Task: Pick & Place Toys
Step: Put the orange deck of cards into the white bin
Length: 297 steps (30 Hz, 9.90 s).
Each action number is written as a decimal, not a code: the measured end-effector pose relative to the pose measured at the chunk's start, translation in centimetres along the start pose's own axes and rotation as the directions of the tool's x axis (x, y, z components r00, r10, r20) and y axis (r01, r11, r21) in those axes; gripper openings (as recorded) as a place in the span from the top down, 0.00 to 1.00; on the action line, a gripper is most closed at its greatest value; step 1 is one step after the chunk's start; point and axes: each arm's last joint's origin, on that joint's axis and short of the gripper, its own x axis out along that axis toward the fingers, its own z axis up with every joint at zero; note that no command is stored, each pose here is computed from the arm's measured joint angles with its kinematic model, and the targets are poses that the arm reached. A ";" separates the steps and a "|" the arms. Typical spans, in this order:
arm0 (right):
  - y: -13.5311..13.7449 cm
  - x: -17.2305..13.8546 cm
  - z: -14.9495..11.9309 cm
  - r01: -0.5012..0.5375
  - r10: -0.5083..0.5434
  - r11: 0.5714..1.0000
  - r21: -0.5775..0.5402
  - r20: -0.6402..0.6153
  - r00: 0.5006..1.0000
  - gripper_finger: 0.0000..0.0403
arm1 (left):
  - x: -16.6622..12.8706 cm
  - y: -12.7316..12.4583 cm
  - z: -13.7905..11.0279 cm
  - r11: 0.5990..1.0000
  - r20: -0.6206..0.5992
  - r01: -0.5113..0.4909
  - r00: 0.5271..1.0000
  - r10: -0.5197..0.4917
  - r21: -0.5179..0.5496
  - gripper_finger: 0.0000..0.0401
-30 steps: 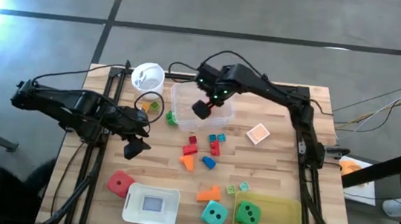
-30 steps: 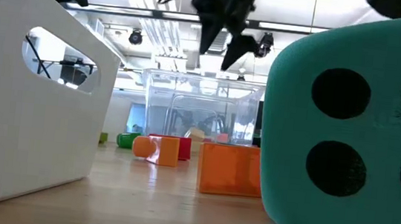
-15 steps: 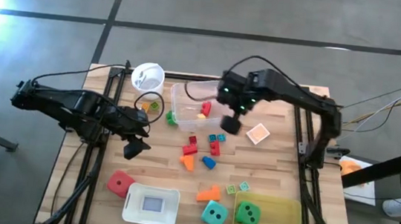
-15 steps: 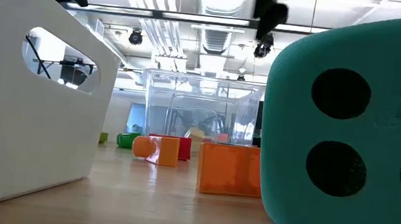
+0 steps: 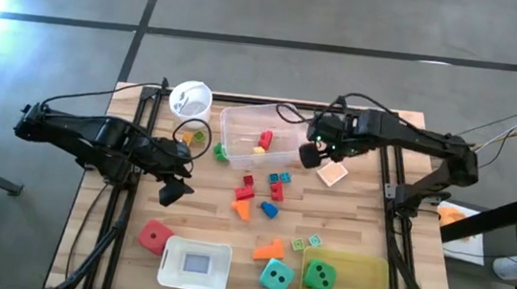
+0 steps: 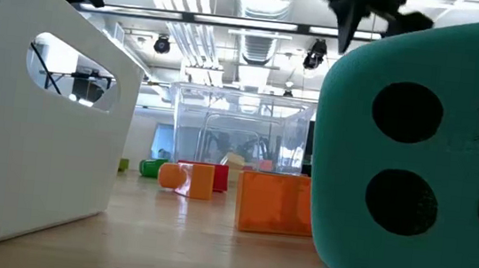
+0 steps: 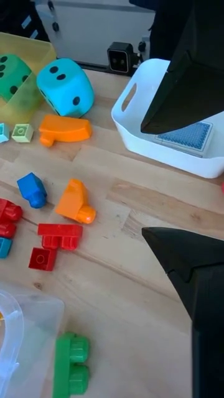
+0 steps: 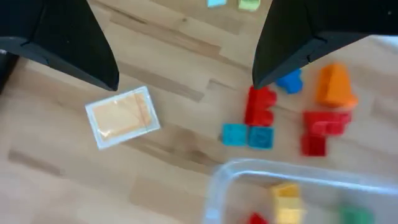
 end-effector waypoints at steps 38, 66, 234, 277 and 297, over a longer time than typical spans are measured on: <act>-5.8 13.2 -3.7 0.090 -0.213 0.465 0.881 0.013 0.977 0.10 | 0.0 -0.1 -0.2 0.998 -0.049 0.056 0.997 -0.054 0.041 0.35; -7.1 18.6 -3.3 0.162 -0.191 0.453 0.877 -0.082 0.978 0.10 | -0.3 0.0 -0.4 0.997 -0.068 0.073 0.995 -0.071 0.030 0.35; 10.6 -7.8 -3.1 -0.002 0.382 0.507 -0.862 0.222 0.897 0.05 | 2.5 -2.0 12.0 0.848 0.516 0.405 0.835 -0.191 -0.342 0.84; 9.2 -7.7 -10.2 -0.093 0.278 0.615 -0.783 0.105 0.955 0.04 | 6.2 -14.7 -6.5 0.782 -0.015 0.039 0.998 -0.062 -0.622 0.84; 7.2 -3.8 -12.8 -0.109 0.234 0.706 -0.700 0.086 0.968 0.04 | 12.2 -12.6 -10.7 0.722 -0.035 0.024 0.997 -0.066 -0.691 0.84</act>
